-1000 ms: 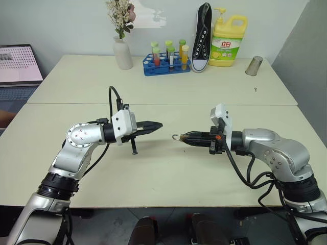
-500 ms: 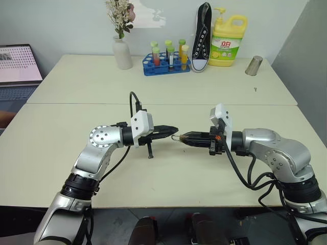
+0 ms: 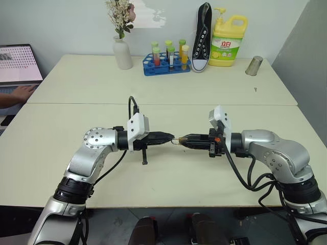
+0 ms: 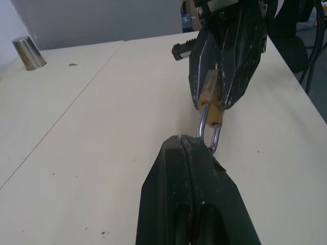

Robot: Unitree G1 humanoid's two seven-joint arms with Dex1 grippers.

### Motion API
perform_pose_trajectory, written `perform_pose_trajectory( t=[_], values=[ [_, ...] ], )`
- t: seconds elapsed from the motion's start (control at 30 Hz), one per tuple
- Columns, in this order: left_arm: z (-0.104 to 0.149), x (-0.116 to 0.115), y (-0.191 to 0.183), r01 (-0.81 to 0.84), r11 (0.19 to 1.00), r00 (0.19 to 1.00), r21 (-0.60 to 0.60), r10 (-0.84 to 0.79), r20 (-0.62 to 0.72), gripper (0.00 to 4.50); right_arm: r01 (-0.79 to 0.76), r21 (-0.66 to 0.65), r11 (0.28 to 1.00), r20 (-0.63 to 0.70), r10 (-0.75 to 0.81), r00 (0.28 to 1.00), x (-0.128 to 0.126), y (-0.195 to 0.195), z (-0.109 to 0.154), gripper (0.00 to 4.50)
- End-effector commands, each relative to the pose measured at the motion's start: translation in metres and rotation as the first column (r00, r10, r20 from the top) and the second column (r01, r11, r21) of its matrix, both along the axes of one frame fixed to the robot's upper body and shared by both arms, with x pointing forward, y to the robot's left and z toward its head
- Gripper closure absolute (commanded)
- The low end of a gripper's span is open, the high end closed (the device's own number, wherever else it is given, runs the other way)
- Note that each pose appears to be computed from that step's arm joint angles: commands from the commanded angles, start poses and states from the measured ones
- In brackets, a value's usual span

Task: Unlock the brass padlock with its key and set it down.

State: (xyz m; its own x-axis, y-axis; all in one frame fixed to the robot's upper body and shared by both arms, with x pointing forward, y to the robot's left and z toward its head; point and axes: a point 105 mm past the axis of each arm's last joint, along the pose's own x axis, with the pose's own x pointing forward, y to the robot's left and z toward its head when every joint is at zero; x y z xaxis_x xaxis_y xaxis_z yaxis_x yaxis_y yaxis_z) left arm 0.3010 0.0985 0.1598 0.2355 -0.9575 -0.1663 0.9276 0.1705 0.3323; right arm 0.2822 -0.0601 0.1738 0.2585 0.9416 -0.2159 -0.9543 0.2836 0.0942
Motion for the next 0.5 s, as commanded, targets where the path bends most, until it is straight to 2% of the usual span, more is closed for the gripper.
perform_pose_trajectory(
  t=[0.03,0.5],
  values=[
    [-0.0018,-0.0019,-0.0031,0.017,1.0,1.0,0.01,-0.017,0.018,4.5,-0.016,0.052,0.998,0.067,0.012,0.998,-0.0026,0.0012,0.0189,4.36],
    [-0.0009,-0.0009,-0.0073,0.001,0.998,1.0,-0.055,-0.001,0.004,4.5,-0.039,0.083,0.996,0.047,0.035,0.998,-0.0068,0.003,0.0214,4.36]
  ],
)
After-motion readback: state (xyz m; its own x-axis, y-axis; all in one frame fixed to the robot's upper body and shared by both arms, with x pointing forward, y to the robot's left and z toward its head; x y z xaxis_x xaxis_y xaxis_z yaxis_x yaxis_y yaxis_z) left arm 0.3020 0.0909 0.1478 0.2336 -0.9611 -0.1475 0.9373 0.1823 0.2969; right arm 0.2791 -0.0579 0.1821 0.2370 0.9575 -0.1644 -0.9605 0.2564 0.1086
